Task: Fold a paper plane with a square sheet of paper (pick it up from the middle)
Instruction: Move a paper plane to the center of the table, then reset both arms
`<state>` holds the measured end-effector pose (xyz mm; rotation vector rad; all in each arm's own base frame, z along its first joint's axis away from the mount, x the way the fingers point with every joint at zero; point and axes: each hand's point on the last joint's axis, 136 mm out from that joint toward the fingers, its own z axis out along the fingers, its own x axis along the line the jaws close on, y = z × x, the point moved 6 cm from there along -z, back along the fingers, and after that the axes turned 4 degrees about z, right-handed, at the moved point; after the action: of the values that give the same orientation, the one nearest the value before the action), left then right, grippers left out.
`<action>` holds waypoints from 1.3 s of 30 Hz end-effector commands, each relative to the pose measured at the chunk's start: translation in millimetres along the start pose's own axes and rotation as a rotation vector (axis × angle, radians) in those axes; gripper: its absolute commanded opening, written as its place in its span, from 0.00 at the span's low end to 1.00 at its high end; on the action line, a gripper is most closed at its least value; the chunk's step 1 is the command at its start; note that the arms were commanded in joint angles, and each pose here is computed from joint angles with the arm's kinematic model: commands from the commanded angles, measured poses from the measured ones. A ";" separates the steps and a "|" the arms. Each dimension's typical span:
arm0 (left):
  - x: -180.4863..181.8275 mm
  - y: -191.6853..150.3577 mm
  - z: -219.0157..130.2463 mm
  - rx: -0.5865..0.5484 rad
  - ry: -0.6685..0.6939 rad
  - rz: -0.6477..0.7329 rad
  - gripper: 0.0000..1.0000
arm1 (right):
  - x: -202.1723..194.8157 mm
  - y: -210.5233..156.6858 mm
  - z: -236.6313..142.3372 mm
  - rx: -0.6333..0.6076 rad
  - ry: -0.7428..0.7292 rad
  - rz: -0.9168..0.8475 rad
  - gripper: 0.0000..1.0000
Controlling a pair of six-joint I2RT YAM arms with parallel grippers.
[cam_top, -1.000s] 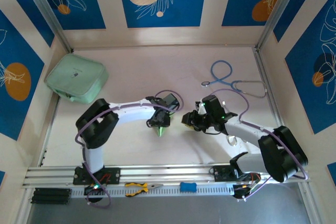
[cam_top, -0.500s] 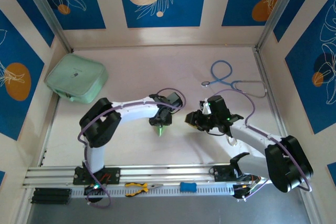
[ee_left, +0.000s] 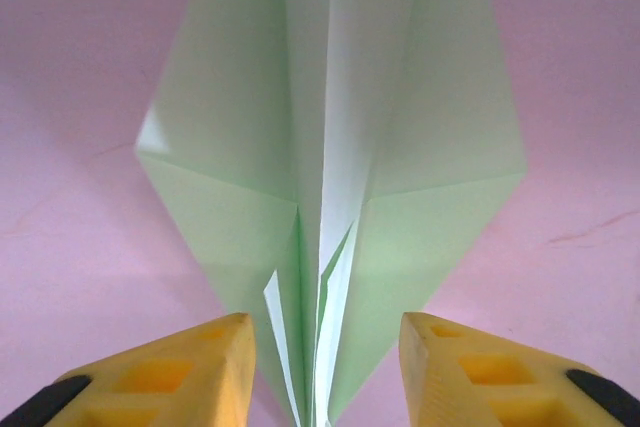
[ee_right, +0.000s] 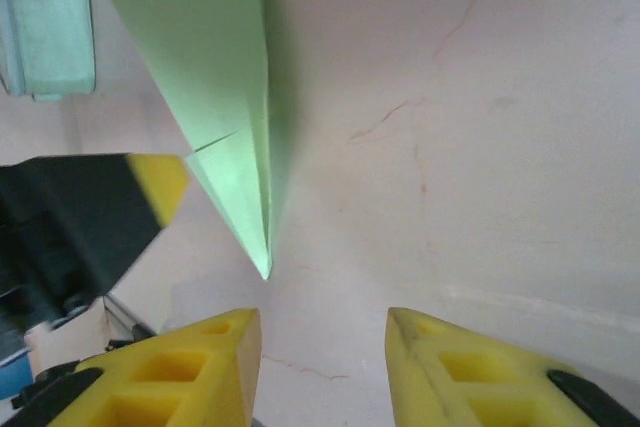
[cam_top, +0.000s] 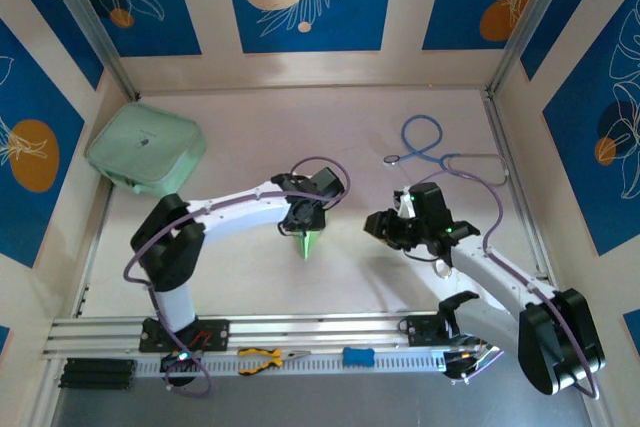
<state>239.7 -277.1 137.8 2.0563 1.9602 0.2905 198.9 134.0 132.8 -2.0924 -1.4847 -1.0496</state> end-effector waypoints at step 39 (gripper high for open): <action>251.6 79.0 6.4 -0.814 0.404 0.099 1.00 | -56.1 155.5 -14.7 -0.805 -0.162 -0.776 0.84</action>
<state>316.3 -22.2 137.7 1.6731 1.6682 1.3402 328.0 22.1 121.3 -2.2846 -2.3380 -1.8438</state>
